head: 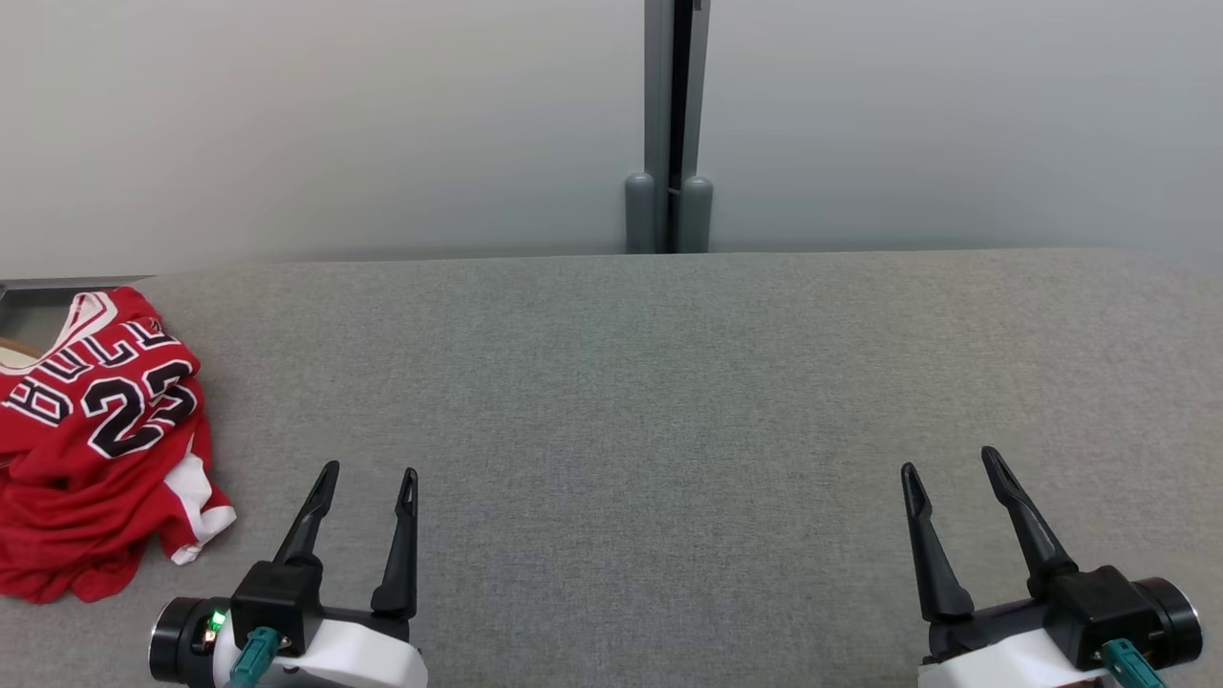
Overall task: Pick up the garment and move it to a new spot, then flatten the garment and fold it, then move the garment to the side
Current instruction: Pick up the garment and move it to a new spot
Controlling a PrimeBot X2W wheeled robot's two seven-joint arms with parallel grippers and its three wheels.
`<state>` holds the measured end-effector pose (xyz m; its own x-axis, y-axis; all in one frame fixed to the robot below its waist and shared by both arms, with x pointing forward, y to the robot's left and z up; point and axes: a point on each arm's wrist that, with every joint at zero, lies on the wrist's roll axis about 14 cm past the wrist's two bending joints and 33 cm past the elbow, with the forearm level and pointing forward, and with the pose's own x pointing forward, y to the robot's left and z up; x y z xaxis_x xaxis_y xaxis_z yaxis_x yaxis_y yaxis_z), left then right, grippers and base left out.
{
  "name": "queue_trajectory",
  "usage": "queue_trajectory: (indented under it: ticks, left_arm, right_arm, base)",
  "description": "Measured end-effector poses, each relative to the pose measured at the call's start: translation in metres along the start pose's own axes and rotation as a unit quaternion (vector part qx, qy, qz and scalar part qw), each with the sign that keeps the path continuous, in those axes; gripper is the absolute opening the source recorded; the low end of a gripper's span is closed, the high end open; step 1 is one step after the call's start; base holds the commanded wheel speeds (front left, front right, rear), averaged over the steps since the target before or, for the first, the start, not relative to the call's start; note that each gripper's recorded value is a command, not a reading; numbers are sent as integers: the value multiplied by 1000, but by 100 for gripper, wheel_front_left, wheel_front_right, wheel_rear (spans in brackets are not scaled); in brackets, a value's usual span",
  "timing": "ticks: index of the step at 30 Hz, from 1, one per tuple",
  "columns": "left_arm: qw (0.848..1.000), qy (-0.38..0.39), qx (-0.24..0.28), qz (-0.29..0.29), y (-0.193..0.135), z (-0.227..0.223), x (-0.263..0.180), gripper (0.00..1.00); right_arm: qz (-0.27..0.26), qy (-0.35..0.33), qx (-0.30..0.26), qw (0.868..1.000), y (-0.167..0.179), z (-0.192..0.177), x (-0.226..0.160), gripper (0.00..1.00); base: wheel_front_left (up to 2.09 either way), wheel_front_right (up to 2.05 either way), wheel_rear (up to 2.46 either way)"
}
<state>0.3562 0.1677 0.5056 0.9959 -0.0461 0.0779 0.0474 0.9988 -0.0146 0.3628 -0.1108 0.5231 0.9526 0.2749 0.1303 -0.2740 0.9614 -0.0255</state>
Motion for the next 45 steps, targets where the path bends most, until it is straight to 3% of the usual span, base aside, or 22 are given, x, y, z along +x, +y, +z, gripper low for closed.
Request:
queue_trajectory:
  ticks: [18,31,37,45]
  left_arm:
    - [990,0,8,142,79,3,-59,100]
    - [964,7,1,267,132,2,-123,100]
    - [959,-12,7,282,146,17,-115,100]
    - [968,-73,36,236,182,72,-36,100]
  right_arm:
    - [130,4,22,991,81,-8,38,100]
    - [249,7,44,968,162,-11,51,100]
    - [251,20,43,967,163,-24,55,100]
    - [228,40,39,972,146,-49,73,100]
  base:
    - [0,0,0]
    - [0,0,0]
    - [0,0,0]
    - [0,0,0]
